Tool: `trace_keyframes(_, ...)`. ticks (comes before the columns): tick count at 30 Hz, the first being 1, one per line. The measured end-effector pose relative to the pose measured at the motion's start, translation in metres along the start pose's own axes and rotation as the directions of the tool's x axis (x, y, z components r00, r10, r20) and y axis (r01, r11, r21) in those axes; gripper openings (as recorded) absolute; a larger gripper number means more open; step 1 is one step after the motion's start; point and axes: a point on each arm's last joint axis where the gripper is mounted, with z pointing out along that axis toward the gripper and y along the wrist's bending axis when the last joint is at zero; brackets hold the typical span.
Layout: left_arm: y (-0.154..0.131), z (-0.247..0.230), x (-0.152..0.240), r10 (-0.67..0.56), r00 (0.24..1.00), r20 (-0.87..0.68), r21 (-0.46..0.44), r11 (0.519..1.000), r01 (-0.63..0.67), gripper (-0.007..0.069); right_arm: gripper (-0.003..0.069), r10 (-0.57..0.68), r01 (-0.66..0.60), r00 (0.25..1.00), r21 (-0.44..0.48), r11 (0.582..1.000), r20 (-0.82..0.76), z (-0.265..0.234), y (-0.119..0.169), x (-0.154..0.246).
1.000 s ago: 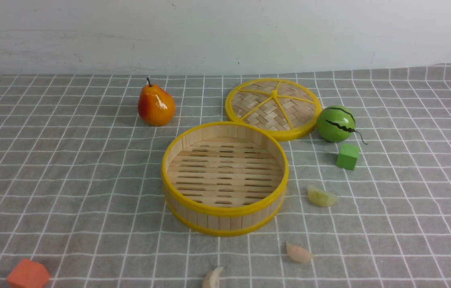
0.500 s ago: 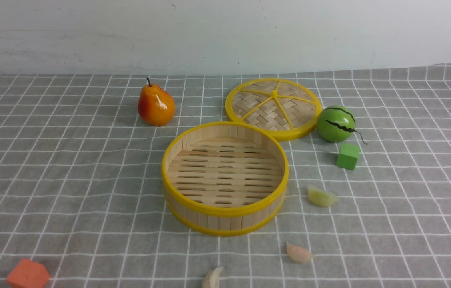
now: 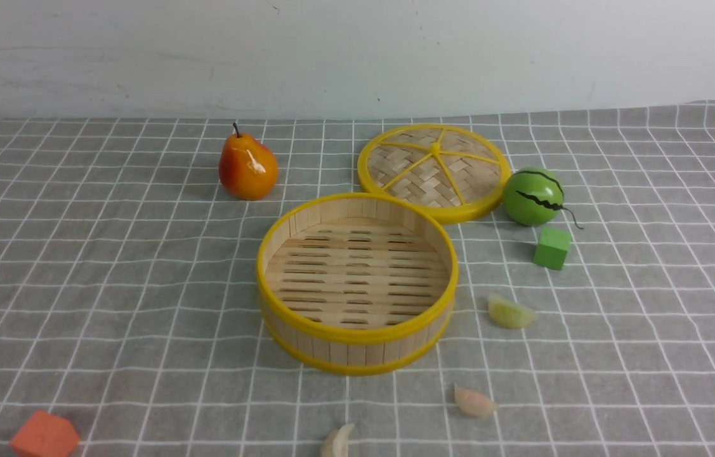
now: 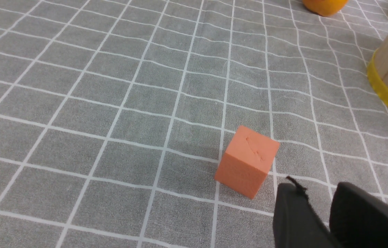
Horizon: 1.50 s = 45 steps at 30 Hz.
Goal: Put the dumplings into the steamer on the table with the grey tablecloth.
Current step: 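Reach for and grasp a dumpling on the table with the left gripper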
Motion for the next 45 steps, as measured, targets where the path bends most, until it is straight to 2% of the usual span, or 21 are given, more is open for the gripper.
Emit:
trace_keyframes(10,0.000,0.000,-0.001,-0.013,1.000,0.007,0.005,1.000,0.013,0.0165,0.0240,0.003,-0.003,1.000,-0.001,1.000,0.001,0.000,0.000,0.000)
trace_keyframes(12,-0.002,0.000,-0.002,-0.096,0.995,0.017,0.028,0.995,0.096,0.0165,0.0240,0.024,-0.024,1.000,-0.009,1.000,0.000,0.000,0.001,0.000)
trace_keyframes(14,-0.007,0.000,-0.003,-0.295,0.955,0.013,0.079,0.953,0.293,0.0165,0.0240,0.099,-0.099,0.995,-0.031,0.995,-0.004,0.000,0.003,0.000)
trace_keyframes(15,-0.009,-0.001,-0.004,-0.440,0.898,-0.004,0.113,0.892,0.437,0.0166,0.0240,0.177,-0.177,0.984,-0.051,0.983,-0.010,0.000,0.005,0.000)
trace_keyframes(16,-0.013,-0.001,-0.005,-0.612,0.790,-0.040,0.149,0.778,0.610,0.0168,0.0240,0.317,-0.318,0.948,-0.088,0.944,-0.027,0.000,0.008,0.000)
trace_keyframes(17,-0.015,-0.001,-0.006,-0.688,0.723,-0.063,0.162,0.708,0.688,0.0169,0.0240,0.385,-0.387,0.922,-0.103,0.916,-0.041,-0.001,0.010,0.000)
trace_keyframes(19,-0.019,-0.002,-0.008,-0.859,0.493,-0.142,0.181,0.467,0.866,0.0174,0.0240,0.568,-0.575,0.818,-0.141,0.806,-0.092,-0.001,0.015,0.000)
trace_keyframes(21,-0.022,-0.003,-0.010,-0.920,0.343,-0.189,0.182,0.311,0.933,0.0176,0.0240,0.700,-0.713,0.701,-0.167,0.681,-0.137,-0.001,0.019,-0.001)
trace_keyframes(24,-0.023,-0.004,-0.012,-0.942,0.261,-0.211,0.185,0.224,0.957,0.0181,0.0240,0.789,-0.794,0.601,-0.204,0.572,-0.126,-0.002,0.020,-0.006)
trace_keyframes(28,-0.024,-0.004,-0.012,-0.949,0.214,-0.229,0.185,0.174,0.967,0.0185,0.0240,0.820,-0.812,0.566,-0.230,0.536,-0.088,-0.002,0.018,-0.011)
trace_keyframes(30,-0.025,-0.006,-0.015,-0.935,0.275,-0.225,0.207,0.230,0.951,0.0187,0.0240,0.829,-0.813,0.557,-0.242,0.529,-0.059,-0.002,0.016,-0.013)
trace_keyframes(33,-0.031,-0.016,-0.037,-0.848,0.507,-0.156,0.319,0.442,0.838,0.0187,0.0240,0.832,-0.806,0.555,-0.258,0.532,-0.016,-0.002,0.014,-0.017)
trace_keyframes(35,-0.036,-0.029,-0.059,-0.738,0.671,-0.068,0.399,0.597,0.696,0.0167,0.0240,0.807,-0.775,0.591,-0.264,0.574,0.020,-0.002,0.013,-0.018)
trace_keyframes(36,-0.037,-0.030,-0.061,-0.725,0.686,-0.064,0.402,0.610,0.683,0.0158,0.0239,0.800,-0.767,0.600,-0.265,0.584,0.025,-0.002,0.013,-0.019)
trace_keyframes(37,-0.040,-0.034,-0.069,-0.679,0.732,-0.047,0.411,0.655,0.634,0.0139,0.0234,0.781,-0.748,0.623,-0.267,0.608,0.035,-0.003,0.013,-0.020)
trace_keyframes(38,-0.048,-0.036,-0.087,-0.564,0.824,-0.048,0.399,0.745,0.534,0.0081,0.0211,0.722,-0.683,0.689,-0.277,0.676,0.061,-0.007,0.014,-0.028)
trace_keyframes(39,-0.052,-0.034,-0.100,-0.482,0.873,-0.068,0.377,0.798,0.470,0.0041,0.0179,0.681,-0.640,0.728,-0.278,0.716,0.078,-0.009,0.015,-0.036)
trace_keyframes(40,-0.053,-0.034,-0.099,-0.479,0.875,-0.078,0.377,0.798,0.470,0.0033,0.0173,0.672,-0.630,0.736,-0.278,0.725,0.081,-0.009,0.015,-0.037)
trace_keyframes(41,-0.059,-0.027,-0.116,-0.343,0.927,-0.150,0.335,0.864,0.375,-0.0014,0.0104,0.581,-0.544,0.809,-0.258,0.798,0.093,-0.011,0.018,-0.053)
trace_keyframes(42,-0.060,-0.026,-0.118,-0.329,0.931,-0.160,0.331,0.870,0.365,-0.0014,0.0096,0.567,-0.528,0.818,-0.259,0.809,0.100,-0.012,0.018,-0.058)
trace_keyframes(45,-0.068,-0.003,-0.151,-0.107,0.934,-0.341,0.258,0.945,0.202,-0.0014,-0.0013,0.347,-0.333,0.937,-0.209,0.920,0.034,-0.003,0.025,-0.096)
